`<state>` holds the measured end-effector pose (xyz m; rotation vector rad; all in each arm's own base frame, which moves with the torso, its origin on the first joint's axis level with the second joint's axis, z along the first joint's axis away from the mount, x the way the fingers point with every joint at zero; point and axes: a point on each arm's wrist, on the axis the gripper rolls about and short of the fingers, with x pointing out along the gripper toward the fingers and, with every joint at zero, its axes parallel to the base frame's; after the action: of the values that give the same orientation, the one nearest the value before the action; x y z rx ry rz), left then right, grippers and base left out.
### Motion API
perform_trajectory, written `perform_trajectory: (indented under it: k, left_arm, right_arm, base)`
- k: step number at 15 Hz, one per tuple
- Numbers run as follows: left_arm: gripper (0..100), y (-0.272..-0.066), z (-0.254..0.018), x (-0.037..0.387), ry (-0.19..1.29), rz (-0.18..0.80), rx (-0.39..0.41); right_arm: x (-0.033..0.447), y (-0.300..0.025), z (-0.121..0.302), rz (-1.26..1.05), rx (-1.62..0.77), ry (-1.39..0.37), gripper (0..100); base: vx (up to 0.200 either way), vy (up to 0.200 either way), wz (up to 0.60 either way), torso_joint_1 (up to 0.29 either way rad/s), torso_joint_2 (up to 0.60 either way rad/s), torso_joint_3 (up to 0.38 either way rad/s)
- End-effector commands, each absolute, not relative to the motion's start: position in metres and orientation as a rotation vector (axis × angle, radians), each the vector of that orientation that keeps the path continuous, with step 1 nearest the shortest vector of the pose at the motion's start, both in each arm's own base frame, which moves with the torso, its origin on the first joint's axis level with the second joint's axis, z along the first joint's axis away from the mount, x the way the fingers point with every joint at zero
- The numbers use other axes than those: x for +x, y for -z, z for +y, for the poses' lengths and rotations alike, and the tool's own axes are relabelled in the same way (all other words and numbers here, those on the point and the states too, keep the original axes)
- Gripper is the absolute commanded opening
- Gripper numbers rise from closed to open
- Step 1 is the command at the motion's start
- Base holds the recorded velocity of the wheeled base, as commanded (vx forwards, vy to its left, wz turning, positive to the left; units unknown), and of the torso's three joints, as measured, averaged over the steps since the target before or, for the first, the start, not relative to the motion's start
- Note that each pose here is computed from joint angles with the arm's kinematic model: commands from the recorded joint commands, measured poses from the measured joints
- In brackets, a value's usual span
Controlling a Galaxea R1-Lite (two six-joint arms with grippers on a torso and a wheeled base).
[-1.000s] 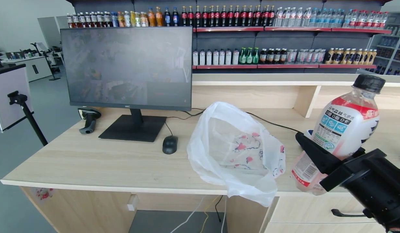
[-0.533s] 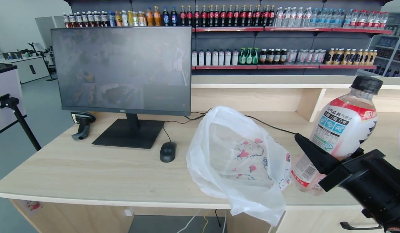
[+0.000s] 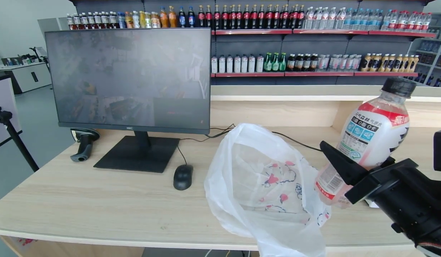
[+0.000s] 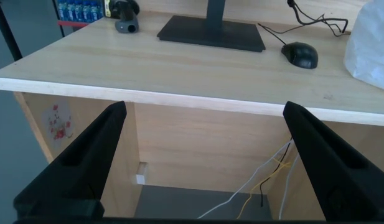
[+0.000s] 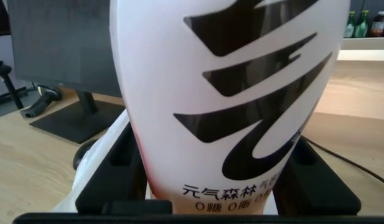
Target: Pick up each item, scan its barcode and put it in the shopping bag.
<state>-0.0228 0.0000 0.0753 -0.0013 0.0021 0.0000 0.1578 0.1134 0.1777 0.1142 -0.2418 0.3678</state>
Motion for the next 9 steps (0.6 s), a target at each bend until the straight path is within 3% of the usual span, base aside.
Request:
perform_trajectory:
  k: [1,6,9]
  left_arm:
    - [100,-0.075,0.0,-0.023,0.0,0.002,-0.002]
    - [100,-0.075,0.0,-0.023,0.0,0.002,-0.002]
    - [100,-0.075,0.0,-0.023,0.0,0.002,-0.002]
  right_arm:
    - [0.176,-0.176,0.127,-0.232,0.106,-0.366,0]
    - [0.223,-0.157,0.154,-0.182,0.079,-0.36,0]
    - [0.231,-0.149,0.156,-0.161,0.067,-0.356,0]
  base:
    - [0.0,0.0,0.0,0.0,0.0,0.0]
    - [0.0,0.0,0.0,0.0,0.0,0.0]
    - [0.0,0.0,0.6,0.001,0.01,0.005]
